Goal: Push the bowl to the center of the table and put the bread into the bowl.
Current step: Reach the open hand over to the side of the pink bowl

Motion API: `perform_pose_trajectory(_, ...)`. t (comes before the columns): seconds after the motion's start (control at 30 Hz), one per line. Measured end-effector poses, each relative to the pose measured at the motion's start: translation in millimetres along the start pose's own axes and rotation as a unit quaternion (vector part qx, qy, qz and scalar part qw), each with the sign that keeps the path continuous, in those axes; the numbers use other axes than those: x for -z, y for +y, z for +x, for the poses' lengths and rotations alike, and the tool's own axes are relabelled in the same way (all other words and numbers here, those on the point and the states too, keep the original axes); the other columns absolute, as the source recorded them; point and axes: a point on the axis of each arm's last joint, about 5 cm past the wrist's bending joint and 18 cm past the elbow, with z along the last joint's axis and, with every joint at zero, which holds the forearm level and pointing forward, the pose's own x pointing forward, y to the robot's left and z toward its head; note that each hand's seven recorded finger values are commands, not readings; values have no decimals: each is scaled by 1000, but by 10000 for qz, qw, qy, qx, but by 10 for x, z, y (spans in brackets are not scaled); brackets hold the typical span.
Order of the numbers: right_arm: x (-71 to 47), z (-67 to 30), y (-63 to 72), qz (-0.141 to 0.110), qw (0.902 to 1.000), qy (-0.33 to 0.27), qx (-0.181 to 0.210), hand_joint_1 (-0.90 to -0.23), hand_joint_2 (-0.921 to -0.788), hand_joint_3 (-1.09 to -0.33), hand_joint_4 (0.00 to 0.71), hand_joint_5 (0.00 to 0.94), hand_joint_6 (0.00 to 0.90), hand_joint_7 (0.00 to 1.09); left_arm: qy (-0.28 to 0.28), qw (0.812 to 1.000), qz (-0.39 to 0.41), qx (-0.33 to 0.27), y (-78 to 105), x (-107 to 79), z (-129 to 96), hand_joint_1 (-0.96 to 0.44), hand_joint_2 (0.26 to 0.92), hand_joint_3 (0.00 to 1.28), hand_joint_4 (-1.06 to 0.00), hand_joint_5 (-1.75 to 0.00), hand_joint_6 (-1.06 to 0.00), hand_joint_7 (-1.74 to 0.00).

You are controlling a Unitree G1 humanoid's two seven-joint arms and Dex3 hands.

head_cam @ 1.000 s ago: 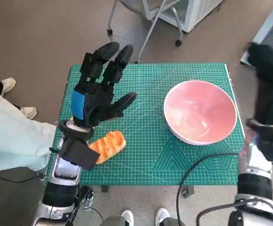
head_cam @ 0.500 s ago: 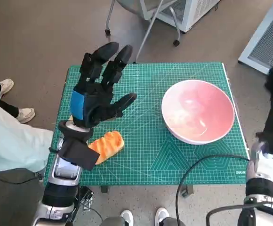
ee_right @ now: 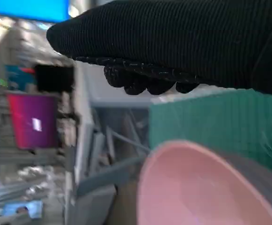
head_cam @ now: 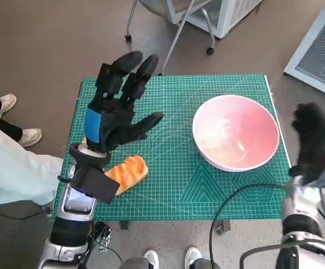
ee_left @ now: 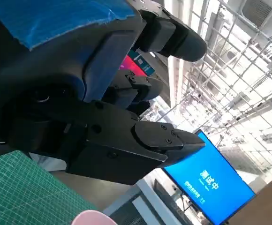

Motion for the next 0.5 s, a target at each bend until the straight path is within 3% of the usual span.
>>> perform_pose_trajectory(0.27, 78, -17, 161, 394, 9983, 378, -205, -508, -921, -920, 256, 2, 47, 626, 19, 9999, 97, -19, 41, 3, -38, -92, 866, 221, -234, -192, -99, -725)
perform_pose_trajectory(0.5, 90, 2, 343, 918, 9935, 590, -310, -541, -921, -845, 271, 9, 67, 622, 68, 9998, 165, -112, 73, 12, -75, -121, 891, 182, -265, -163, -115, -694)
